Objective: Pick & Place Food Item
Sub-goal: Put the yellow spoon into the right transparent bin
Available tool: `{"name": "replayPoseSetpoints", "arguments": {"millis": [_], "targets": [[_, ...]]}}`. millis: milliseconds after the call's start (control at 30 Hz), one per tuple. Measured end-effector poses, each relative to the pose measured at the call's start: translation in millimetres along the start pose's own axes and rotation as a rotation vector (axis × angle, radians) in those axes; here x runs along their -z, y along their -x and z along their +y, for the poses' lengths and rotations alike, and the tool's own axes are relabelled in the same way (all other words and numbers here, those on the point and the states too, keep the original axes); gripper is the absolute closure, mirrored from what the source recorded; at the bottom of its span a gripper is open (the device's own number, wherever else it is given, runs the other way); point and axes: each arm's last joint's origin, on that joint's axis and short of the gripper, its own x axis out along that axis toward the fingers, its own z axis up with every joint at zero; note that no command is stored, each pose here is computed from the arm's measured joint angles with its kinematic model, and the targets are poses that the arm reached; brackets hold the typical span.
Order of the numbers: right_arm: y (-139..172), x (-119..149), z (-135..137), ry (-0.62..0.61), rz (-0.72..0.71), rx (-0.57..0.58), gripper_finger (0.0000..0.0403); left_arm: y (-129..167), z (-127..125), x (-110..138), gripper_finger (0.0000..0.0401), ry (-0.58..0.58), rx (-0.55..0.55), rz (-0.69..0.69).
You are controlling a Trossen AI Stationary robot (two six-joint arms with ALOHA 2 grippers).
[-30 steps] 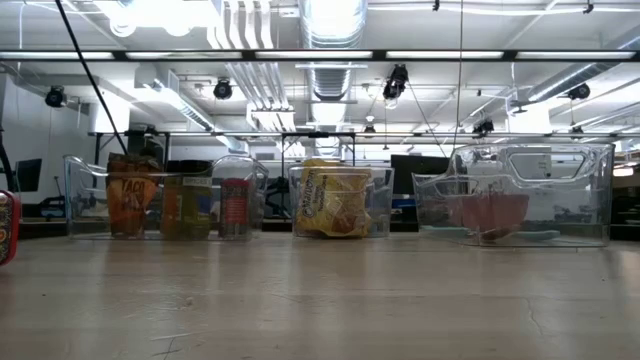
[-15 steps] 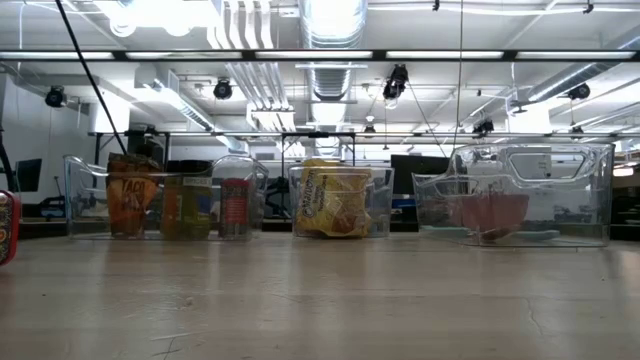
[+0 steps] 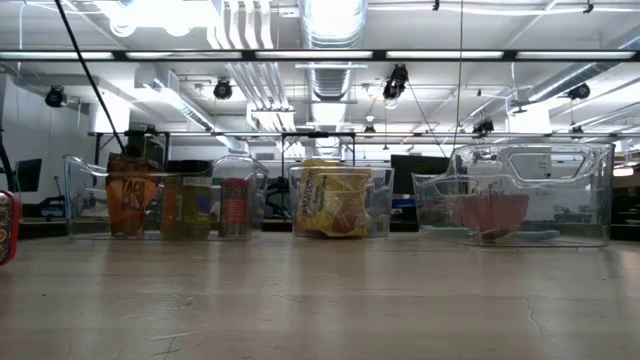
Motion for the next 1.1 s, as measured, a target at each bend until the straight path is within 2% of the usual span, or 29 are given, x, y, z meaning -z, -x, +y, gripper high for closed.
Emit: {"name": "replayPoseSetpoints", "arguments": {"millis": [233,333,433,600,667,700,1100], "targets": [[-4.5,1.1,1.6,0.025,0.037,0.016,0.0196,-0.1,-1.4,-0.6,0.0401,0.002,0.017,-0.005],[-4.7,2.7,0.4,0.029,0.042,0.021,0.021,0.0,-1.3,-0.4,0.0401,0.002,0.017,-0.003],[-4.0,1.9,0.1,0.042,0.039,0.021,0.0247,0.0,-1.5,-0.3,0.0401,0.002,0.021,-0.002],[-2.8,0.7,0.7,0.054,0.037,0.013,0.0332,0.0,-1.4,-0.1,0.0401,0.002,0.019,0.0],[-2.9,1.5,1.0,0.064,0.049,-0.012,0.0369,0.0,-1.7,0.2,0.0401,0.0,0.032,0.005],[-3.2,1.0,1.0,0.065,0.053,-0.034,0.0375,0.1,-1.9,0.1,0.0401,-0.002,0.033,0.005],[-1.9,0.7,1.1,0.039,0.074,-0.048,0.0375,0.2,-2.0,0.8,0.0401,0.032,0.034,0.015]]}}
